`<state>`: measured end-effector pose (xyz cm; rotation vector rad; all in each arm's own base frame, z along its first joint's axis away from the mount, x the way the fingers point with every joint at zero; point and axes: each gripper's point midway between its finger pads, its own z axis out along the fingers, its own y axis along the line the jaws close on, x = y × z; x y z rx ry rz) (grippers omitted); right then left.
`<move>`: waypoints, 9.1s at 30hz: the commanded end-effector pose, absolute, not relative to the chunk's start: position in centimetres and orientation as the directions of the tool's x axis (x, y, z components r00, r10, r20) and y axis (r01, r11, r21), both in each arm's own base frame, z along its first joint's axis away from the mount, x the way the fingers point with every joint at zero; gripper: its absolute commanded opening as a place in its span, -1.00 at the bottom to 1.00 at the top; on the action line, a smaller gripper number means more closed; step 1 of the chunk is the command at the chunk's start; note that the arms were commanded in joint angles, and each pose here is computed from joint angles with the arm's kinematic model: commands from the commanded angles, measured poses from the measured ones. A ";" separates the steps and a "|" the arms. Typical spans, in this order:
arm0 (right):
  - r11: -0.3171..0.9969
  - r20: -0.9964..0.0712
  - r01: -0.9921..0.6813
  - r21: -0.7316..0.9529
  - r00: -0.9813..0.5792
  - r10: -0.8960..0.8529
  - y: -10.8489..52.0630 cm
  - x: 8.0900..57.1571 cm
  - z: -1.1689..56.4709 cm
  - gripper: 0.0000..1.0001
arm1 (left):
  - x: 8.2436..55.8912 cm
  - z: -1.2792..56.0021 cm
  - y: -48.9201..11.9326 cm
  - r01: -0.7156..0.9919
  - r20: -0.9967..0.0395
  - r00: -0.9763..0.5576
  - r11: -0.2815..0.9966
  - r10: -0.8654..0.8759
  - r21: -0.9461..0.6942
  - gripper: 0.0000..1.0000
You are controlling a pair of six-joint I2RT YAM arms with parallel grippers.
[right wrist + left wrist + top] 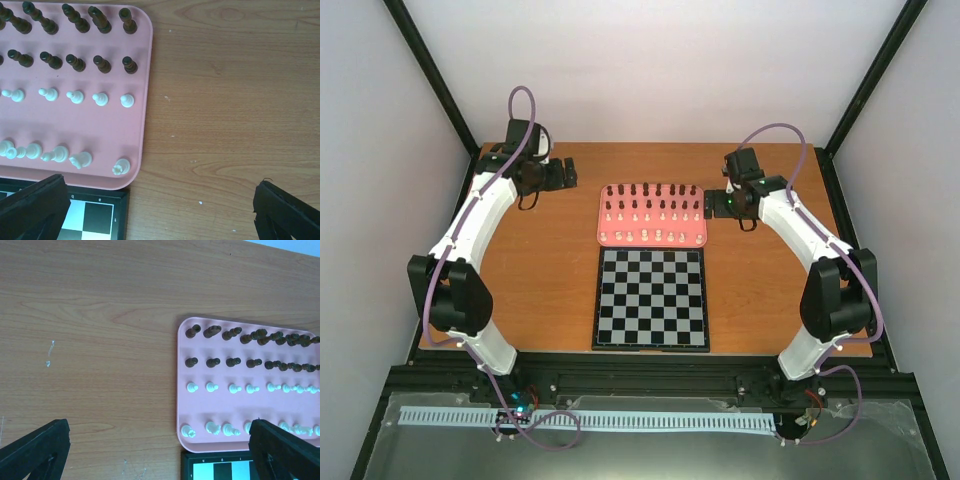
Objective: Set up the chess pieces on the board
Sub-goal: Pick up the chess piece from the storage box, then place the chess piece on the chessboard, then pick up the chess piece from the storage box, then place the chess piece on the chessboard.
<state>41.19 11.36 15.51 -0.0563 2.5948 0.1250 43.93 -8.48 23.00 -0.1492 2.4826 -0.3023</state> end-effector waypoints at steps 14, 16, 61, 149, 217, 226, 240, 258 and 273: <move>0.994 -0.509 -0.090 0.057 -0.859 -0.049 11.2 40.5 15.2 1.00 | 44.0 23.8 -9.2 0.027 -0.584 -0.800 0.965 -0.135 -0.260 1.00; 0.993 -0.499 -0.099 0.058 -0.865 -0.057 11.3 40.4 14.9 1.00 | 43.9 23.6 -9.3 0.029 -0.576 -0.807 0.964 -0.132 -0.263 1.00; 0.981 -0.188 -0.184 0.059 -0.967 -0.170 17.4 40.3 6.3 -0.23 | 42.8 18.7 -9.1 0.011 -0.420 -0.904 0.976 -0.084 -0.218 1.00; 0.960 -0.159 -0.277 0.042 -0.950 -0.268 19.2 34.3 5.4 -0.94 | 43.2 16.9 -9.2 -0.018 -0.376 -0.921 0.975 -0.102 -0.220 0.99; 0.964 -0.162 -0.262 0.047 -0.954 -0.251 20.9 40.5 3.7 -0.16 | 43.0 16.0 -8.8 -0.021 -0.355 -0.930 0.981 -0.090 -0.195 1.00; 0.963 -0.154 -0.263 0.051 -0.955 -0.252 21.0 41.0 2.7 -0.29 | 43.1 15.8 -8.8 -0.021 -0.351 -0.932 0.981 -0.088 -0.191 1.00; 0.962 -0.154 -0.266 0.055 -0.955 -0.255 21.2 41.8 2.5 -0.60 | 43.4 15.4 -8.9 -0.023 -0.340 -0.936 0.982 -0.087 -0.190 0.99; 0.958 -0.225 -0.277 0.077 -0.941 -0.254 21.0 40.6 8.1 -0.94 | 43.5 15.1 -9.1 -0.025 -0.330 -0.939 0.979 -0.092 -0.202 0.99; 0.923 -0.165 -0.372 0.100 -0.921 -0.353 22.8 35.4 6.7 -0.94 | 43.0 14.8 -9.3 -0.027 -0.322 -0.942 0.976 -0.097 -0.216 1.00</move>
